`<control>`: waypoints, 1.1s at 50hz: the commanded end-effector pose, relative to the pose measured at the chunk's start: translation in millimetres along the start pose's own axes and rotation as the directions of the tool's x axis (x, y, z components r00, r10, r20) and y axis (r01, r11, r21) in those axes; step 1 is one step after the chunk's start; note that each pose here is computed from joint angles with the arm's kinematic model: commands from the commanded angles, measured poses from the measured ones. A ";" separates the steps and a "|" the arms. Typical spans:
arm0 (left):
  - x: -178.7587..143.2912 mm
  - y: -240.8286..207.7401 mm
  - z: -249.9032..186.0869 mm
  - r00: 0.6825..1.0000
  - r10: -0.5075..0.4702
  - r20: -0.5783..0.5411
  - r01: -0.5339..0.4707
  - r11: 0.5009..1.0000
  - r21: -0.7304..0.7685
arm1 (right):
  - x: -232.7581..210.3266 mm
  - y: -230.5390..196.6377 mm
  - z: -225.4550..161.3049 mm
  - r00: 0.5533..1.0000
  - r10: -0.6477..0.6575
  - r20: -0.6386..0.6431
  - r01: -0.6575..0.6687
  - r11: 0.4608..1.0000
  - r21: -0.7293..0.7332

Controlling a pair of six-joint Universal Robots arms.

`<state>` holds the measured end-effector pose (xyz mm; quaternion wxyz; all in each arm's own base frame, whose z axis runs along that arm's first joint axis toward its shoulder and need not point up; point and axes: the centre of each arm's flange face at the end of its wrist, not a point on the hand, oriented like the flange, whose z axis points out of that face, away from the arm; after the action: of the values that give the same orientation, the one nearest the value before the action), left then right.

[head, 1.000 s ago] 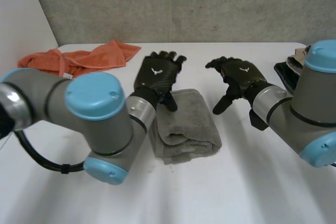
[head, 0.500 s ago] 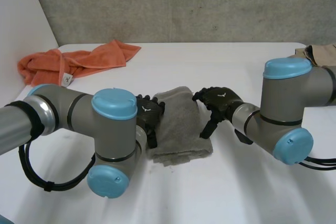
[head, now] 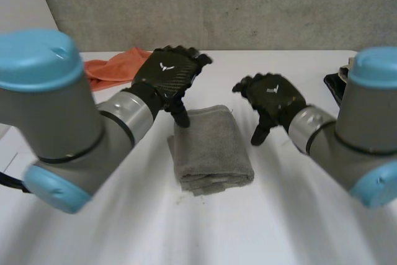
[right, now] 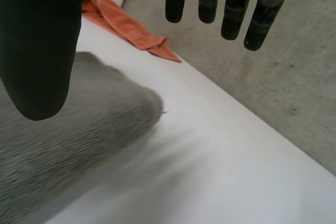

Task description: Fold the laundry.

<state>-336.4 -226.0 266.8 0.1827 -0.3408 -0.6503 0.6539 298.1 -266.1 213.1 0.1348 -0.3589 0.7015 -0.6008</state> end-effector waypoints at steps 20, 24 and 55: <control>3.1 -21.8 -31.5 0.923 -0.092 -0.373 0.088 0.996 -0.027 | -77.0 84.4 7.6 0.969 -0.219 0.114 0.209 0.973 0.094; 3.7 -21.0 -31.5 0.923 -0.092 -0.373 0.087 0.996 -0.030 | -79.0 83.7 7.5 0.968 -0.220 0.119 0.210 0.973 0.095; 6.5 -18.3 -31.8 0.920 -0.097 -0.380 0.089 0.995 -0.039 | -79.9 93.7 21.9 0.967 -0.219 0.127 0.211 0.975 0.070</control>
<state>-322.8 -197.4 285.2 0.3325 -0.4316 -0.6257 0.5583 331.2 -220.8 106.7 0.1256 -0.4677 0.6310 -0.6060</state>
